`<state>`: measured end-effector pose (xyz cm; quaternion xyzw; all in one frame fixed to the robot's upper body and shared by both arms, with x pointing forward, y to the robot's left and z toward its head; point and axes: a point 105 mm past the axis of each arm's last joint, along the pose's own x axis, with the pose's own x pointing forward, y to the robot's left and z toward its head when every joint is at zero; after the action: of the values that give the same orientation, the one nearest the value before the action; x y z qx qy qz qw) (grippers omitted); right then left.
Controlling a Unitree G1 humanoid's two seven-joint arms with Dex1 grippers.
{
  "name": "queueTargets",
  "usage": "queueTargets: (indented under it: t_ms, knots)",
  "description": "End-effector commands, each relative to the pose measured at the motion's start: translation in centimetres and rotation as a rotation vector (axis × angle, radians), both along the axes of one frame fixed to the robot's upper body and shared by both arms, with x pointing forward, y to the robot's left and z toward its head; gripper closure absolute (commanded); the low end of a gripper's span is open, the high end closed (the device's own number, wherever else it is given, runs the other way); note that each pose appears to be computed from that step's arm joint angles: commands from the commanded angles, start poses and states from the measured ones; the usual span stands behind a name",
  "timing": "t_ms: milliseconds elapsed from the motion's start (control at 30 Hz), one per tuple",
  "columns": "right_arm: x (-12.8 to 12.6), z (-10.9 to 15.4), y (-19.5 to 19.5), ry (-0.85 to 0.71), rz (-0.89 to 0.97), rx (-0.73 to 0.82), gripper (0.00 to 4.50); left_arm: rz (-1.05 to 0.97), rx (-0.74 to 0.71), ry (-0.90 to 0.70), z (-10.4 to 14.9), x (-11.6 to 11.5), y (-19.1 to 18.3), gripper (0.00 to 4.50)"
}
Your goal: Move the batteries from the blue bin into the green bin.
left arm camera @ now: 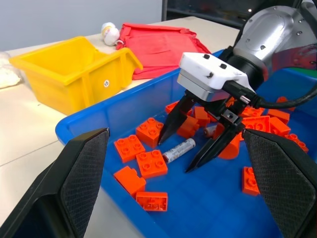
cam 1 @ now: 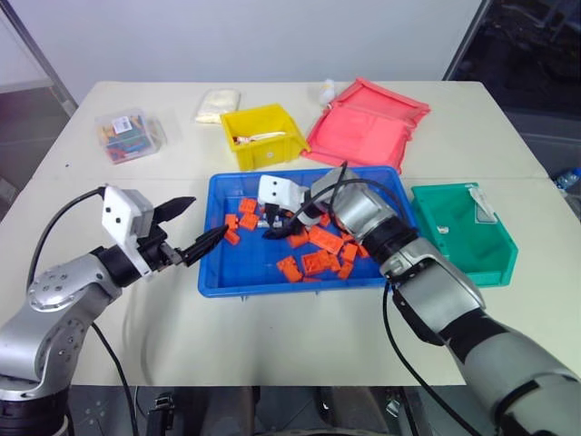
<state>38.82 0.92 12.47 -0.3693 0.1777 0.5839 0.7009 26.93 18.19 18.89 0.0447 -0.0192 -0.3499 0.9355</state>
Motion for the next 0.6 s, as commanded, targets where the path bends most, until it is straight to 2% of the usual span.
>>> queueTargets:
  t_ms: [33,133,267,367,467,533,600]
  knots:
    - [-0.2,-0.9,-0.2,0.017,0.04,-0.079,2.86,-0.008,0.011,-0.057,1.0,-0.4,-0.2,0.0]
    - [-0.3,-0.7,0.0,0.024,0.054,-0.078,4.4,-0.006,0.006,-0.058,0.9,-0.5,-0.3,0.0]
    - [-0.5,-0.7,0.0,0.028,0.067,-0.075,4.48,-0.006,0.002,-0.059,0.9,-0.5,-0.3,0.0]
    - [0.5,1.3,0.1,-0.046,0.027,-0.02,4.48,-0.017,-0.009,-0.062,1.1,-0.5,-0.4,0.0]
    - [0.9,6.2,-0.7,-0.125,0.005,0.082,4.48,-0.06,-0.033,-0.074,1.9,-0.5,-0.9,0.0]
    - [0.3,10.0,-1.8,-0.164,-0.003,0.159,4.48,-0.098,-0.032,-0.078,2.4,-0.3,-1.2,0.0]
    - [-0.6,12.7,-3.4,-0.205,-0.024,0.194,4.48,-0.136,-0.017,-0.078,2.5,0.0,-1.6,0.0]
